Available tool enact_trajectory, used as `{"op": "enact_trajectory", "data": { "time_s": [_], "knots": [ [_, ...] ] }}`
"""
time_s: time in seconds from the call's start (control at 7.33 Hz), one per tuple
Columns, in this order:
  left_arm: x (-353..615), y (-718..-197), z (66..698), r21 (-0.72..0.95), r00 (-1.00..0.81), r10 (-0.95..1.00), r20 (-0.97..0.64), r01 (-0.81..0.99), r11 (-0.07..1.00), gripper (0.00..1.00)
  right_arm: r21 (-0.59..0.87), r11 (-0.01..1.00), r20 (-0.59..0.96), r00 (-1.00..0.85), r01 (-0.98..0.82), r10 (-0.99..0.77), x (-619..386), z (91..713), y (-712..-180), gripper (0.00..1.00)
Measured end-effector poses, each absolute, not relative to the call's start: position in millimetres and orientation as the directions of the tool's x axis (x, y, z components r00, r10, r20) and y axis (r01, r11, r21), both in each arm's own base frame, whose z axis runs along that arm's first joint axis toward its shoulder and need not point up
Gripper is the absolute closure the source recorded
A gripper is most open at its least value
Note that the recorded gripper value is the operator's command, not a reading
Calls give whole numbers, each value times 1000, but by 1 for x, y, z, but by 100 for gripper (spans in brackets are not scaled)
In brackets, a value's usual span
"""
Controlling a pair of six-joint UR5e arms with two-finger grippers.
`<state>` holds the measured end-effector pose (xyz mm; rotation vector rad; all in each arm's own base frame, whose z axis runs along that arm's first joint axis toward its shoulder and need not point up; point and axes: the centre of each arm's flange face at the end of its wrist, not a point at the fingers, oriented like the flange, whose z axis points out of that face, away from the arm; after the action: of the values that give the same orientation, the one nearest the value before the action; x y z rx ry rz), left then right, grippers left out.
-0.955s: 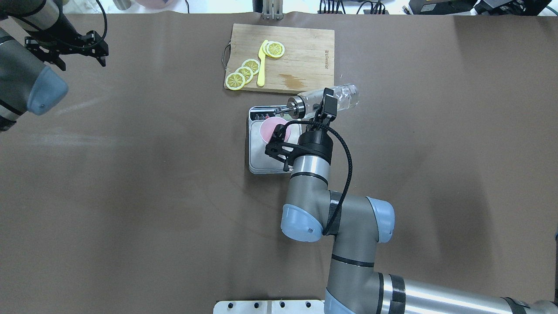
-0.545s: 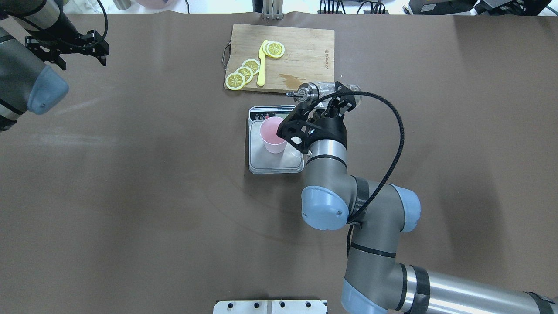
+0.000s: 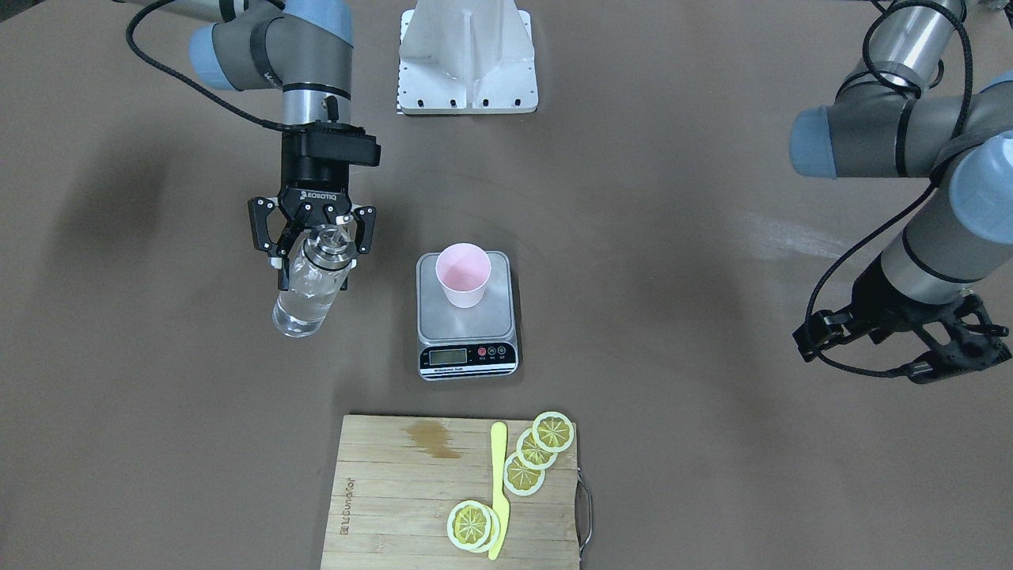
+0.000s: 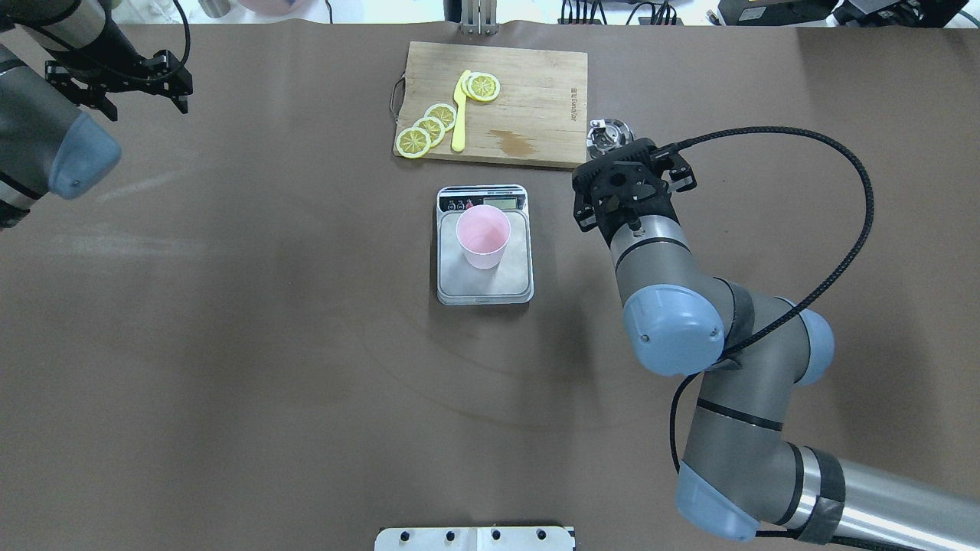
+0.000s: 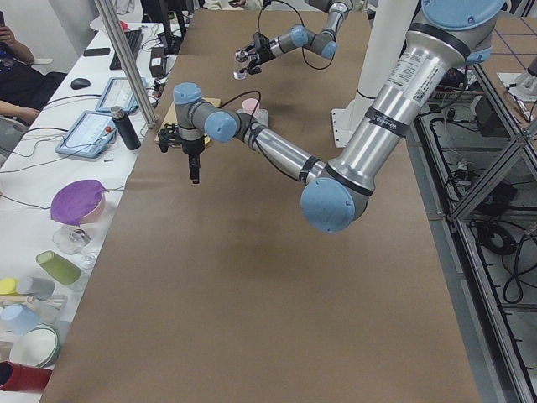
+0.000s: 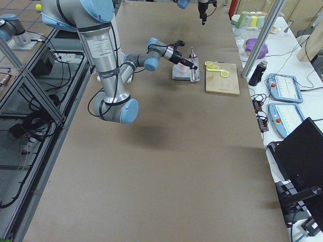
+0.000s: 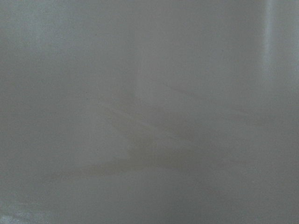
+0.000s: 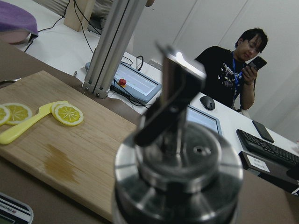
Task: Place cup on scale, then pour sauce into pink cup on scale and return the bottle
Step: 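Turn the bottle upright and carry it away from the scale, then lower the sauce bottle onto the table with the right gripper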
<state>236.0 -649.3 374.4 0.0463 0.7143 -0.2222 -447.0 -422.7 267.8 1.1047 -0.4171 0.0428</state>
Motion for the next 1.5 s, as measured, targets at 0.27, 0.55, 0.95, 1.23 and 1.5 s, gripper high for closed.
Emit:
{"op": "enact_trajectory", "data": {
  "time_s": [0.27, 0.55, 0.95, 1.23, 1.5],
  "knots": [
    [236, -649, 372, -32, 732, -187, -656, 220, 975, 1, 753, 509, 542, 832, -418, -119, -426, 296, -428, 100],
    [236, -650, 367, -30, 729, -188, -659, 224, 974, 1, 640, 561, 657, 752, -525, -47, -403, 319, -441, 100],
    [237, -651, 360, -27, 725, -187, -662, 227, 974, 1, 559, 586, 704, 709, -587, 40, -397, 360, -454, 100],
    [237, -651, 359, -27, 725, -188, -662, 227, 973, 1, 552, 587, 706, 706, -592, 48, -410, 385, -460, 100],
    [237, -651, 359, -27, 725, -187, -663, 226, 974, 1, 558, 595, 697, 716, -579, 44, -420, 397, -460, 100]
  ]
}}
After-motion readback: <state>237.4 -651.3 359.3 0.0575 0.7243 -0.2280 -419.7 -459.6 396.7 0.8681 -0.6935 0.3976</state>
